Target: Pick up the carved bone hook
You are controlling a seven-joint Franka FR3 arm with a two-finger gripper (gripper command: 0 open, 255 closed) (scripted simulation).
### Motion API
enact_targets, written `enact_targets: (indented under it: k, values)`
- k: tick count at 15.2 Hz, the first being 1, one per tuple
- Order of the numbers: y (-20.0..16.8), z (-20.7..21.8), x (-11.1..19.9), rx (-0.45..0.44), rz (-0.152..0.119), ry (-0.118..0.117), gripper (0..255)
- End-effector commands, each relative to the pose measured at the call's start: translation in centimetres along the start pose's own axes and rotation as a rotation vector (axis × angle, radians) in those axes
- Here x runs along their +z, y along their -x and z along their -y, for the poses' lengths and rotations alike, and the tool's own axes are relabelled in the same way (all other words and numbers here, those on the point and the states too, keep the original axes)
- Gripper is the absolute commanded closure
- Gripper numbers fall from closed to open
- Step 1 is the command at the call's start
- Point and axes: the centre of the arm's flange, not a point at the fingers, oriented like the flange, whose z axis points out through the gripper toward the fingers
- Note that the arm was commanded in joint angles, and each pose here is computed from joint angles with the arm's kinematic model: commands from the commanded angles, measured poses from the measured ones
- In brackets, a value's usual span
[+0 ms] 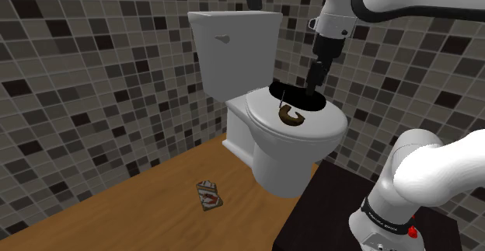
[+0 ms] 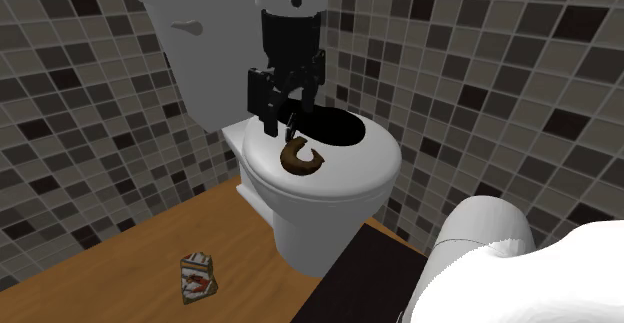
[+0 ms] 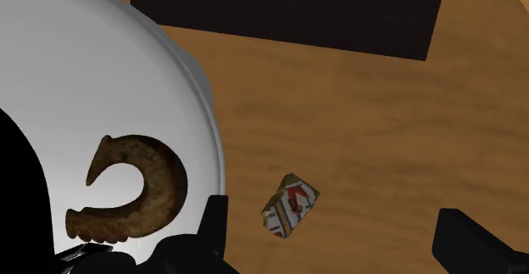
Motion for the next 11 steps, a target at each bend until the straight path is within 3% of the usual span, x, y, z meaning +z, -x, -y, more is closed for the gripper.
enact_targets:
  k: [1, 11]
  values:
    - [0.0, 0.0, 0.0, 0.000, 0.000, 0.000, 0]
    - [-4.1, -6.7, 10.3, -0.005, -0.016, 0.020, 0]
